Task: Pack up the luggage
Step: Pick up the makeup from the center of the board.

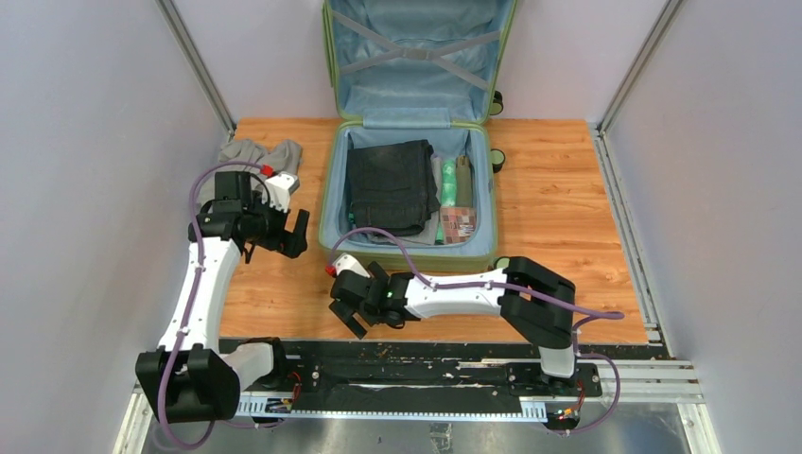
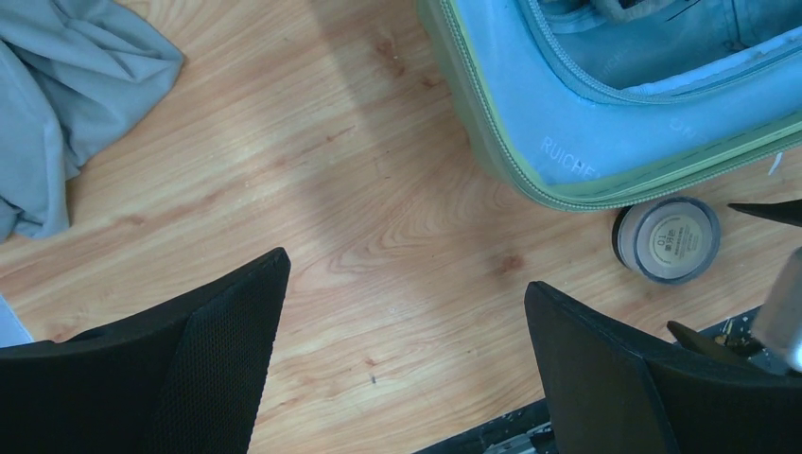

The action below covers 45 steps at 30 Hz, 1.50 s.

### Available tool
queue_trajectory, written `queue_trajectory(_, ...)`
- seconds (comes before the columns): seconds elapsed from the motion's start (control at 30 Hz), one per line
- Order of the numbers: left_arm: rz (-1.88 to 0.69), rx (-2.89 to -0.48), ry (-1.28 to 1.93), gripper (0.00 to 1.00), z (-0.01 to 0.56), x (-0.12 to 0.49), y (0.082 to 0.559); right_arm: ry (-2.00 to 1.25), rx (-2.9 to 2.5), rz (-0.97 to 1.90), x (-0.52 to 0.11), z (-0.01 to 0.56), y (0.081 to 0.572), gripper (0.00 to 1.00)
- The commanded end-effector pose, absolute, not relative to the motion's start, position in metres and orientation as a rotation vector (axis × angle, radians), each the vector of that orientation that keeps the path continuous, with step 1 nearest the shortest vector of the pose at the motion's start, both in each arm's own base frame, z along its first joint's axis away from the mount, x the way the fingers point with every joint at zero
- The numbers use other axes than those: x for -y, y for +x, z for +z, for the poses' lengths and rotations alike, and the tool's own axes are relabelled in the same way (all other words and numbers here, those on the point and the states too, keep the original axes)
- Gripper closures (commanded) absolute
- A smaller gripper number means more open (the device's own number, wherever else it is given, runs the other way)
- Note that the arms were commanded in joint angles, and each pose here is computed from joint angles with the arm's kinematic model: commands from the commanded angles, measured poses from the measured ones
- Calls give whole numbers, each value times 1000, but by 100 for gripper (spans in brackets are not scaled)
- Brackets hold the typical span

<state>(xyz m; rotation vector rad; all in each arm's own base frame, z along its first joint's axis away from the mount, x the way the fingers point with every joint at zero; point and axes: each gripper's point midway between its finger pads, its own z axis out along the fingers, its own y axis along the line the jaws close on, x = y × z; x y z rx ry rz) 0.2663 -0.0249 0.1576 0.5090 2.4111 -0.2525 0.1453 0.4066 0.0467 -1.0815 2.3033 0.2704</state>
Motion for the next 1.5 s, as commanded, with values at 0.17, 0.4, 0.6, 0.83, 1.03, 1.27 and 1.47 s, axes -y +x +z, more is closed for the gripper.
queue_trajectory(0.17,-246,-2408,479,0,164,24,258,-1049,-2266,250,-428,33,171,13)
queue_trajectory(0.4,-222,-2416,480,0,163,20,259,-1039,-2258,253,-418,49,171,53)
queue_trajectory(0.6,-208,-2407,481,0,166,19,260,-950,-2192,327,-399,129,183,77)
queue_trajectory(0.83,-200,-2389,485,0,170,19,258,-843,-2149,406,-372,186,205,55)
queue_trajectory(1.03,-210,-2379,489,0,171,21,256,-972,-2169,435,-397,147,178,14)
queue_trajectory(1.27,-199,-2403,488,0,169,18,258,-1136,-2135,484,-455,105,162,1)
queue_trajectory(1.47,-171,-2393,494,0,172,15,257,-1138,-2148,417,-475,74,185,0)
